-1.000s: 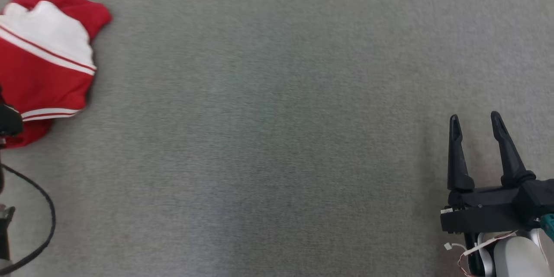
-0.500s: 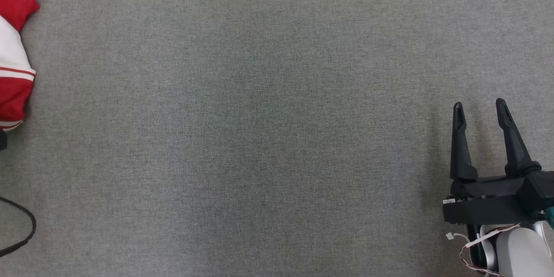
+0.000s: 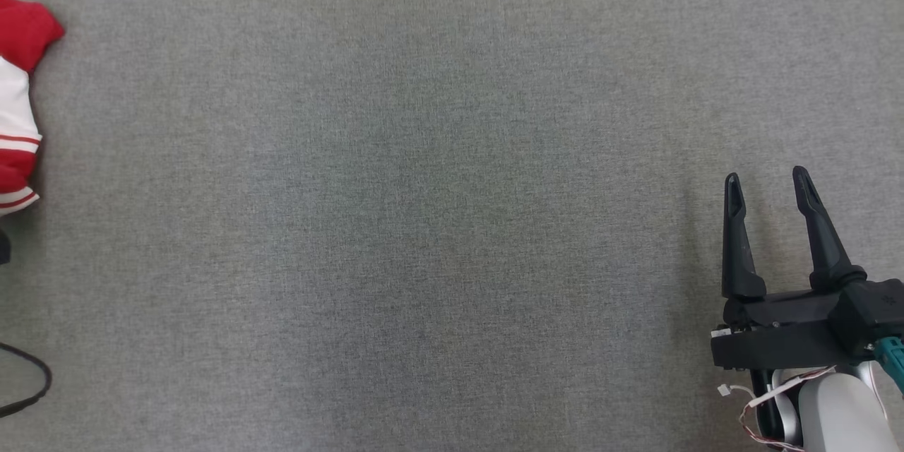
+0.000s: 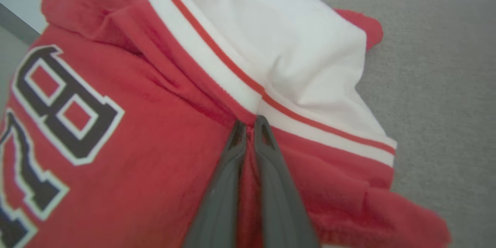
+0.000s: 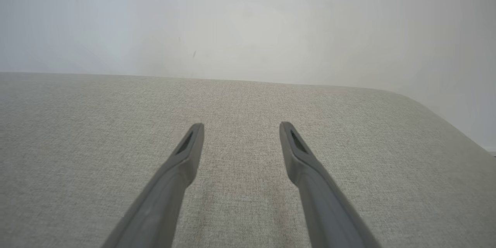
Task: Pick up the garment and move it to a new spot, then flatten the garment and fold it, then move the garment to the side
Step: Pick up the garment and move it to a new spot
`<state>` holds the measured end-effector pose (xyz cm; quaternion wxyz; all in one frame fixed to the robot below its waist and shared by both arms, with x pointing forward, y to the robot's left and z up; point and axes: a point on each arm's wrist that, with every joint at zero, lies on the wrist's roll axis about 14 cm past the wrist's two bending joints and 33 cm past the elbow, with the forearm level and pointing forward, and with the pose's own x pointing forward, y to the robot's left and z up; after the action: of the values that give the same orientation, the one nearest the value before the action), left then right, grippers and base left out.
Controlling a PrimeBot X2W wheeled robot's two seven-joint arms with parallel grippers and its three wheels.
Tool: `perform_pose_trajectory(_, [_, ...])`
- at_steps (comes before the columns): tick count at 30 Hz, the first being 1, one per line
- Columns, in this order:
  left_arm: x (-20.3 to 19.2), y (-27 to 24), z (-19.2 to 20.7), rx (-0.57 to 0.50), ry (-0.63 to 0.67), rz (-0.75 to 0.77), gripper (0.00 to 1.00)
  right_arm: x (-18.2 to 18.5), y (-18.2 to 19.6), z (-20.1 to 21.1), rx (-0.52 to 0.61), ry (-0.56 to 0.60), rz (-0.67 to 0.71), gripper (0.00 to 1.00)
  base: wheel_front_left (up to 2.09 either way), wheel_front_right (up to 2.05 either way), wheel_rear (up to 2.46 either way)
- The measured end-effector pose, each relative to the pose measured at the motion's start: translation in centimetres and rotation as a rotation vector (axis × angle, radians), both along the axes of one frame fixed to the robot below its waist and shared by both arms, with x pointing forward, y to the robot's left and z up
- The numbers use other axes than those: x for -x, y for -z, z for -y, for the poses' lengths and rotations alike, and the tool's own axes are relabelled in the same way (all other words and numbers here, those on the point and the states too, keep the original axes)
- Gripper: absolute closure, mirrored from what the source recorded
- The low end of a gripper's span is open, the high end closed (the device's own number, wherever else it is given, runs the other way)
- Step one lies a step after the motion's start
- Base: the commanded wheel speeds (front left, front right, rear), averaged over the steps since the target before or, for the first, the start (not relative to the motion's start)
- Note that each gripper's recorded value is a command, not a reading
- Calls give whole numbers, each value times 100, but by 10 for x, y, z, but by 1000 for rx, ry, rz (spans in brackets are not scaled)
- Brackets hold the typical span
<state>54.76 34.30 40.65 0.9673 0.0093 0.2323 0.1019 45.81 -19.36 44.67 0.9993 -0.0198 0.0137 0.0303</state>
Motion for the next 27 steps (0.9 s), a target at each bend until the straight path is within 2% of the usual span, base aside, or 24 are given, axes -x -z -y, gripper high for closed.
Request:
perform_pose_trajectory(6, [-21, -58, 5, -73, 50, 198, 100, 4, -10, -1, -17, 5, 20, 0, 0, 0, 0])
perform_pose_trajectory(13, [-45, -175, 31, -164, 156, 523, 100, 12, -26, -6, -52, 4, 51, 0, 0, 0, 0])
perform_pose_trajectory(15, [-47, -194, 39, -176, 177, 568, 100, 14, -28, -6, -59, 6, 57, 0, 0, 0, 0])
perform_pose_trajectory(21, [-51, -298, 114, -181, 345, 812, 100, 25, -41, 2, -80, 32, 82, 0, 0, 0, 0])
perform_pose_trajectory(27, [-40, -341, 226, -136, 599, 918, 100, 42, -48, 19, -112, 87, 93, 0, 0, 0, 0])
